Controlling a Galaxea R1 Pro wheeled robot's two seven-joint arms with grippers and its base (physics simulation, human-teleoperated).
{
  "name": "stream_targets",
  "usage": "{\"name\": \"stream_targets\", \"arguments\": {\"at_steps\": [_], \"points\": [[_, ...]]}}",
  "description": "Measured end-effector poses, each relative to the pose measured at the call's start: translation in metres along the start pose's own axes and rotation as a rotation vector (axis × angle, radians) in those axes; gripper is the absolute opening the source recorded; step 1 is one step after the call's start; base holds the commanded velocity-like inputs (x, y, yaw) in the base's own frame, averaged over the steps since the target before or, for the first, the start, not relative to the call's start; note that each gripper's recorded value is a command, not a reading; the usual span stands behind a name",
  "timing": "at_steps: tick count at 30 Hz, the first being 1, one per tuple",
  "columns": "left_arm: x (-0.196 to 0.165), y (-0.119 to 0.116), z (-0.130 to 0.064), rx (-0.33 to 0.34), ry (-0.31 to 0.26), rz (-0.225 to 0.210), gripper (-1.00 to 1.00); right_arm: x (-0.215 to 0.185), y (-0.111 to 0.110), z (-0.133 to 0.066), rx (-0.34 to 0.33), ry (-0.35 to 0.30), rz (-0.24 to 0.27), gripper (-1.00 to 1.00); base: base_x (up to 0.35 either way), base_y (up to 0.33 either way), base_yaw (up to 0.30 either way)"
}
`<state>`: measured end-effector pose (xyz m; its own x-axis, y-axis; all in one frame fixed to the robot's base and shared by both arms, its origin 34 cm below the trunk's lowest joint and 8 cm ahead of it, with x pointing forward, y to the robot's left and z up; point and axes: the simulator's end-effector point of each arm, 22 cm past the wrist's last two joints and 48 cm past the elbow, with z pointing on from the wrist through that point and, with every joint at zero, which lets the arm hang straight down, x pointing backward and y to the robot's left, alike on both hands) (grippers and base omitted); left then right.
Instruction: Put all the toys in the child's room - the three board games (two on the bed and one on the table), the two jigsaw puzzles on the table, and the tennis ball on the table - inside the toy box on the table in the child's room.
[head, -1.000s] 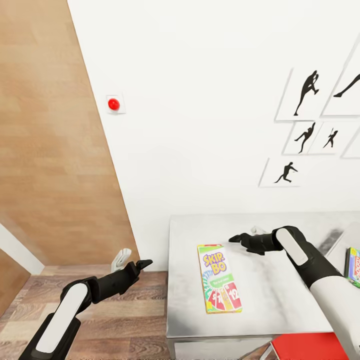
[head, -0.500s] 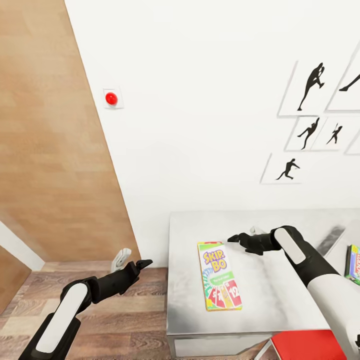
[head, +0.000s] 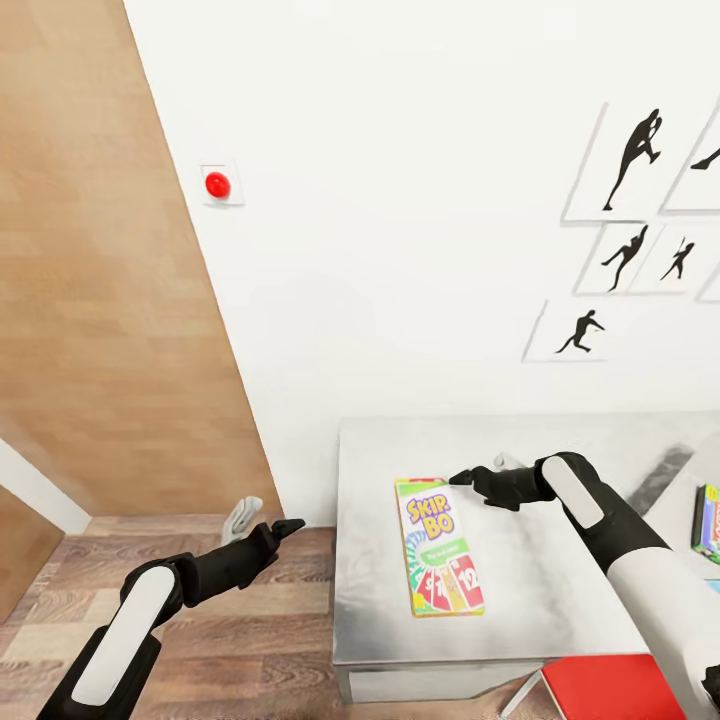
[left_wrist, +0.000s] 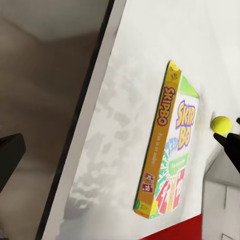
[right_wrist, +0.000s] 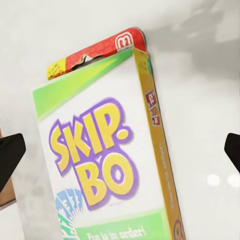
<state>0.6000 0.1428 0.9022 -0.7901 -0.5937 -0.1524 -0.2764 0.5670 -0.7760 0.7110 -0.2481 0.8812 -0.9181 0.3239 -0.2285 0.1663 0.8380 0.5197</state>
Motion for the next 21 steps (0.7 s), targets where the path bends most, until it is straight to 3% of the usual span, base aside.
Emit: {"name": "stream_targets", "arguments": {"at_steps": [21], "points": [[0.007, 0.013, 0.009, -0.019, 0.023, -0.019, 1.0, 0.007, -0.012, 0.017, 0.011, 0.027, 0.026, 1.0, 0.0, 0.0, 0.0]]}}
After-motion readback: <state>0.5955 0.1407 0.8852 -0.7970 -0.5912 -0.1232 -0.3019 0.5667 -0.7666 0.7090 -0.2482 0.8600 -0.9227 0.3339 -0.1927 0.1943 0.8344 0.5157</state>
